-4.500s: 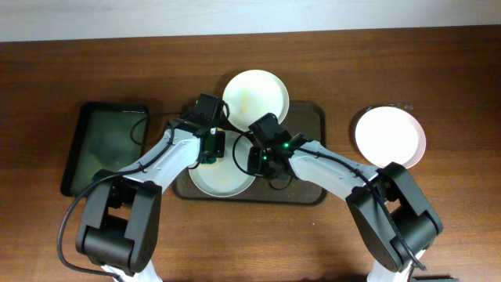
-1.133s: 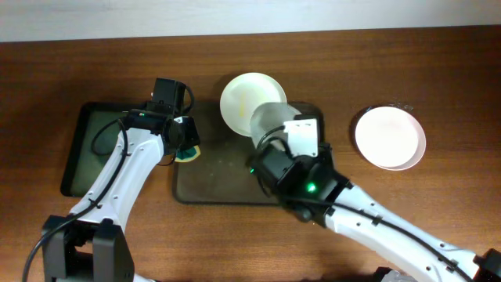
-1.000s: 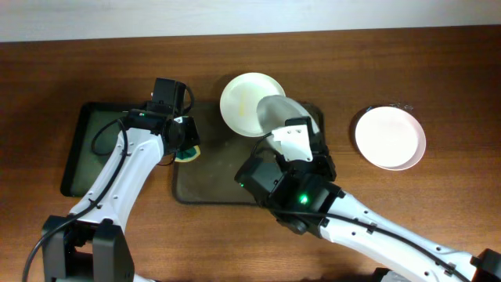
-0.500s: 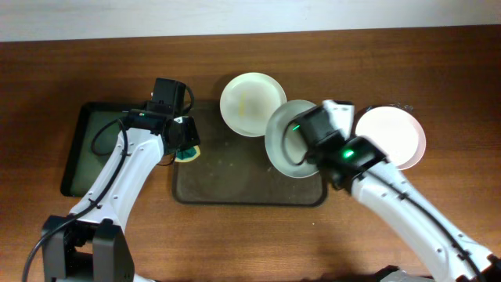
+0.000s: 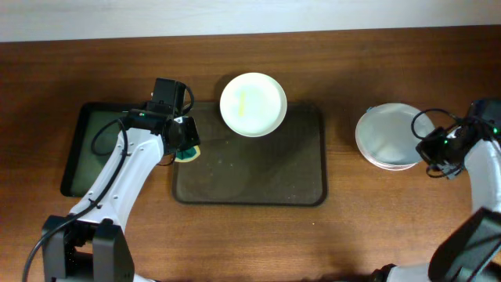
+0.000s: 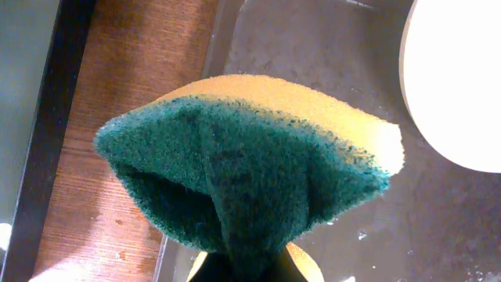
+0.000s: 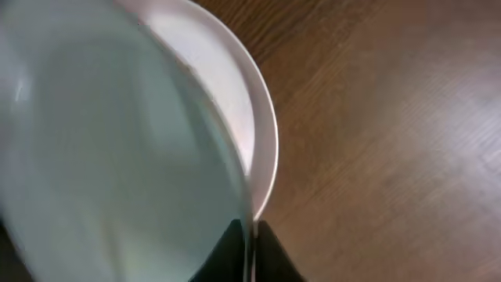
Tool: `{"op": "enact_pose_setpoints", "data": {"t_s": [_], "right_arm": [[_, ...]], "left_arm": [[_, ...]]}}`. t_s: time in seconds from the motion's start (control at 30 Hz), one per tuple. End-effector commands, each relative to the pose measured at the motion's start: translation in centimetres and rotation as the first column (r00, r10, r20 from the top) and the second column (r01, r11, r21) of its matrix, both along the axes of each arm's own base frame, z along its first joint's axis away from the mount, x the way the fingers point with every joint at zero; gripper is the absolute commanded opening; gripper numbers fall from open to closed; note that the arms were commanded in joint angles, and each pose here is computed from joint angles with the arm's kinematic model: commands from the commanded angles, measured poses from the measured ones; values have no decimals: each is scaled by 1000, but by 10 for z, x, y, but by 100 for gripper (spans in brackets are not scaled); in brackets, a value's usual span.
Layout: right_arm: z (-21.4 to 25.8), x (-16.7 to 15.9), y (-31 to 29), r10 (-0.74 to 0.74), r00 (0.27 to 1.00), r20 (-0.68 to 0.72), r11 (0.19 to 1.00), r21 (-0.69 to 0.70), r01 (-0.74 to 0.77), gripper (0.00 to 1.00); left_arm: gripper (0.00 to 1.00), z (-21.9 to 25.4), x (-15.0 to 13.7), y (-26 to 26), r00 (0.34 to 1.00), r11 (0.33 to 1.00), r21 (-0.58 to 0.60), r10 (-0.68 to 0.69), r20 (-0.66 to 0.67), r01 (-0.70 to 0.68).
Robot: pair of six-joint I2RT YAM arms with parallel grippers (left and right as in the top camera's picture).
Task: Clean dirty plates on tray and stack at the side
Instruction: 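Lift the plate with the right gripper and stack it on the side plate, then grip the last white plate on the tray with the right gripper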
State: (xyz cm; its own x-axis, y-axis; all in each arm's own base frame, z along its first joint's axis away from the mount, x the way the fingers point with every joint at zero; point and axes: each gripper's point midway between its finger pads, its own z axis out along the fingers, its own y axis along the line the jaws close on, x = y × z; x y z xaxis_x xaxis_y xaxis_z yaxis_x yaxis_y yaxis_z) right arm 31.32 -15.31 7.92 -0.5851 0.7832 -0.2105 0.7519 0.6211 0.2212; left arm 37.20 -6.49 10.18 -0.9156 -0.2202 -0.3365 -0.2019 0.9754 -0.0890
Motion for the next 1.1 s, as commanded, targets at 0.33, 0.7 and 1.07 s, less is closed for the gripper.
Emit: {"op": "enact_pose_setpoints", "data": {"t_s": [0.33, 0.7, 1.07], "right_arm": [[64, 105, 188, 573, 751, 327, 792, 12, -610, 45], [-43, 131, 329, 688, 705, 174, 726, -152, -671, 42], [-91, 106, 332, 566, 822, 66, 822, 40, -569, 4]], "left_arm": [[0, 7, 3, -3, 999, 999, 6, -49, 22, 49], [0, 7, 3, -3, 998, 998, 14, -67, 19, 66], [0, 8, 3, -3, 998, 998, 13, -66, 22, 66]]}}
